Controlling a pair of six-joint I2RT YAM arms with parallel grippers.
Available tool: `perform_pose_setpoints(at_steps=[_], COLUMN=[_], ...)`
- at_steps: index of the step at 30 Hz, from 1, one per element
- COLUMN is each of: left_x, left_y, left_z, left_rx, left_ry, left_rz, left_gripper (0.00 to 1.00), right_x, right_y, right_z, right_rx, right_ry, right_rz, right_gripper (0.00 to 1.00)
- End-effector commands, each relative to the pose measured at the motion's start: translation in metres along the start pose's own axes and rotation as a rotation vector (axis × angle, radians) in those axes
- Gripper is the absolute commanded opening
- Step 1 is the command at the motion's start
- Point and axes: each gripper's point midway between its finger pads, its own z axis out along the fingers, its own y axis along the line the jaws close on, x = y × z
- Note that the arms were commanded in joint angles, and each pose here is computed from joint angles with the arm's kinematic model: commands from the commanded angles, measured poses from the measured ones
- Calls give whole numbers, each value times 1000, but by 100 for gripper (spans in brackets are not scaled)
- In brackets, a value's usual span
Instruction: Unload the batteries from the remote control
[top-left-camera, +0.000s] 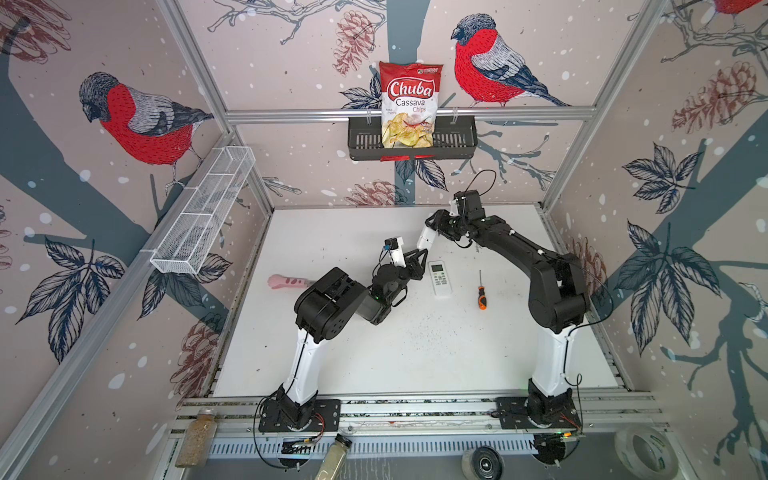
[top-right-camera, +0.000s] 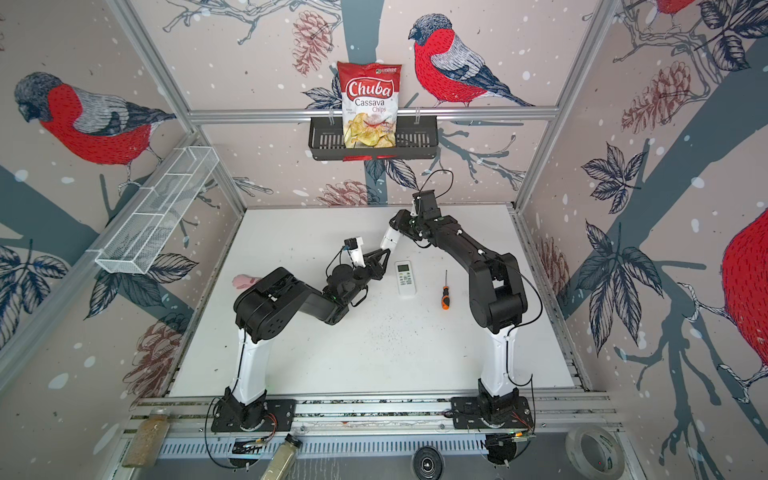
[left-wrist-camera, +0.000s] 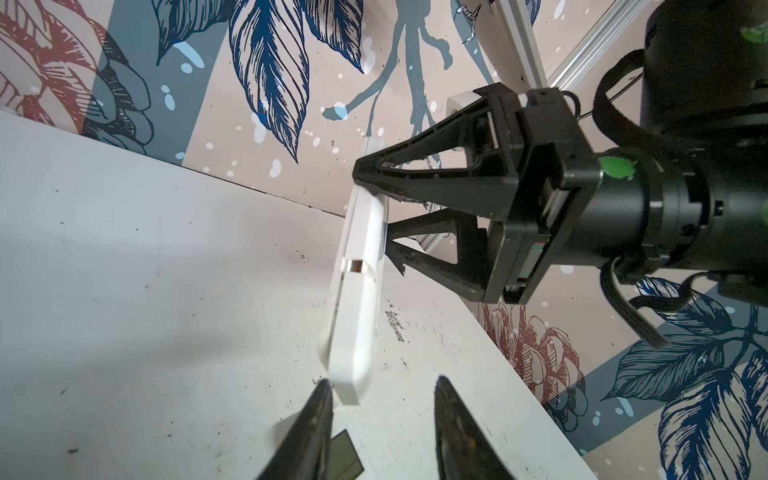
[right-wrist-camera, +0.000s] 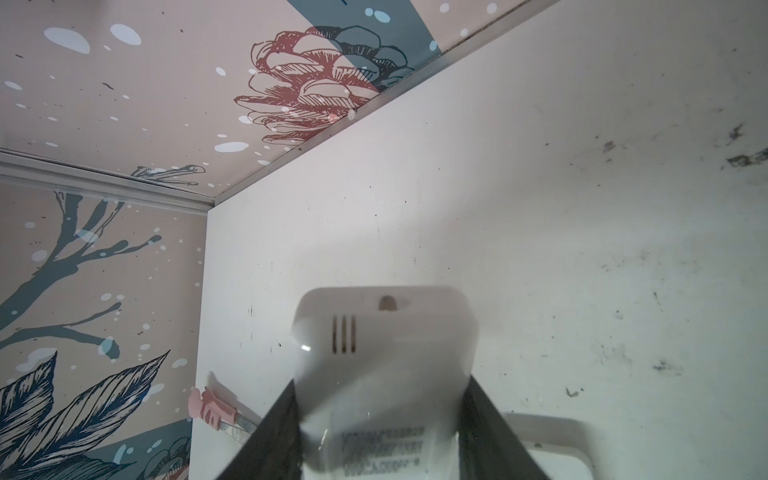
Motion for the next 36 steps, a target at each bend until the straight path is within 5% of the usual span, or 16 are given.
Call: perform_pose_setpoints(at_steps=[1, 21, 36], left_x=[-8, -10, -8], left_y=[-11, -21, -25], left_z=[2, 11, 21], left_rx=[41, 66, 76], left_ry=[-33, -28, -9], left_rz=[-1, 3, 7], left_gripper=[40, 37, 23], right_x=[-6, -2, -1], right_y=[4, 2, 0], right_z=[0, 4, 4], right_rx=[-16, -14, -7], right_ry=[-26, -18, -16], right_rz=[-13, -13, -19], right_gripper=[18, 18, 18])
